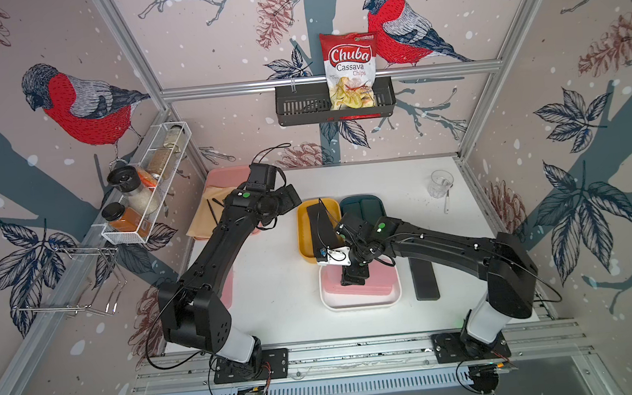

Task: Place the pencil cases by color into the storage box
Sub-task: Place the pencil case at the storage box.

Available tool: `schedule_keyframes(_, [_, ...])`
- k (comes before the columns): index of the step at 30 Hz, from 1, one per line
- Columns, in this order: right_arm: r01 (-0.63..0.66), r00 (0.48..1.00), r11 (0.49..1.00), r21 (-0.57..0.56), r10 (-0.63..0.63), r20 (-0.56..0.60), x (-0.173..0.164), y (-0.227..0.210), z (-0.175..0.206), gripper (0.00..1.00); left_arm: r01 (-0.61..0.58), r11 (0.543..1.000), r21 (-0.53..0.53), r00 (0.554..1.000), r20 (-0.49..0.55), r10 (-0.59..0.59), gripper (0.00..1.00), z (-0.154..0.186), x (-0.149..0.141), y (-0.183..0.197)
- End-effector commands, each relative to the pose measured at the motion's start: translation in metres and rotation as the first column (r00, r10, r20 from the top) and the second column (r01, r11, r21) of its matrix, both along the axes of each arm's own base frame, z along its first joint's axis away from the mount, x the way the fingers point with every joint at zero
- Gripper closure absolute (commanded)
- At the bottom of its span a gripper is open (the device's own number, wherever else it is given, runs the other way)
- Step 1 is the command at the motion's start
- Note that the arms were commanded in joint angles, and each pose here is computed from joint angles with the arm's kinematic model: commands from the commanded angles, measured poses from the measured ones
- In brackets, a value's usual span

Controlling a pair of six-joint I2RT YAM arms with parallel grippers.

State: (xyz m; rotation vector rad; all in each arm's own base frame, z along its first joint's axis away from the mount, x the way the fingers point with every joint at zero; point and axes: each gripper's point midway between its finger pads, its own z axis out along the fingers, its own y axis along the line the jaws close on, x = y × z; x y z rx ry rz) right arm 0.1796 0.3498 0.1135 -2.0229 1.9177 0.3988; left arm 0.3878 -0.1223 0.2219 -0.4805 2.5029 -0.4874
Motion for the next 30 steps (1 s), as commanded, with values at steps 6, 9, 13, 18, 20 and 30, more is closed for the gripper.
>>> schedule_keyframes(6, [-0.019,1.000,1.000,-0.009,0.019,0.009,0.005,0.007,-0.021,0.46,-0.005,1.000,0.006,1.000,0.008,0.004,0.05,0.003,-0.007,0.009])
schedule_keyframes(9, [-0.018,1.000,1.000,-0.011,0.018,-0.001,0.005,0.010,-0.028,0.46,-0.012,1.000,0.009,1.000,0.007,0.012,0.05,0.003,-0.009,0.012])
schedule_keyframes(13, [-0.016,1.000,1.000,-0.017,0.016,-0.009,0.007,0.013,-0.034,0.44,-0.023,1.000,0.014,1.000,0.008,0.023,0.05,0.003,-0.013,0.017])
schedule_keyframes(18, [-0.007,1.000,1.000,-0.028,0.006,-0.016,0.009,0.016,-0.042,0.41,-0.039,0.999,0.012,0.999,0.009,0.039,0.05,0.001,-0.018,0.022])
schedule_keyframes(20, [-0.004,1.000,0.999,-0.041,0.003,-0.021,0.010,0.016,-0.047,0.39,-0.046,0.999,0.014,0.999,0.010,0.046,0.05,0.001,-0.020,0.024])
schedule_keyframes(30, [0.012,0.999,0.997,-0.077,-0.016,-0.040,0.012,0.018,-0.064,0.32,-0.081,0.997,0.019,0.996,0.037,0.080,0.04,0.002,-0.025,0.036])
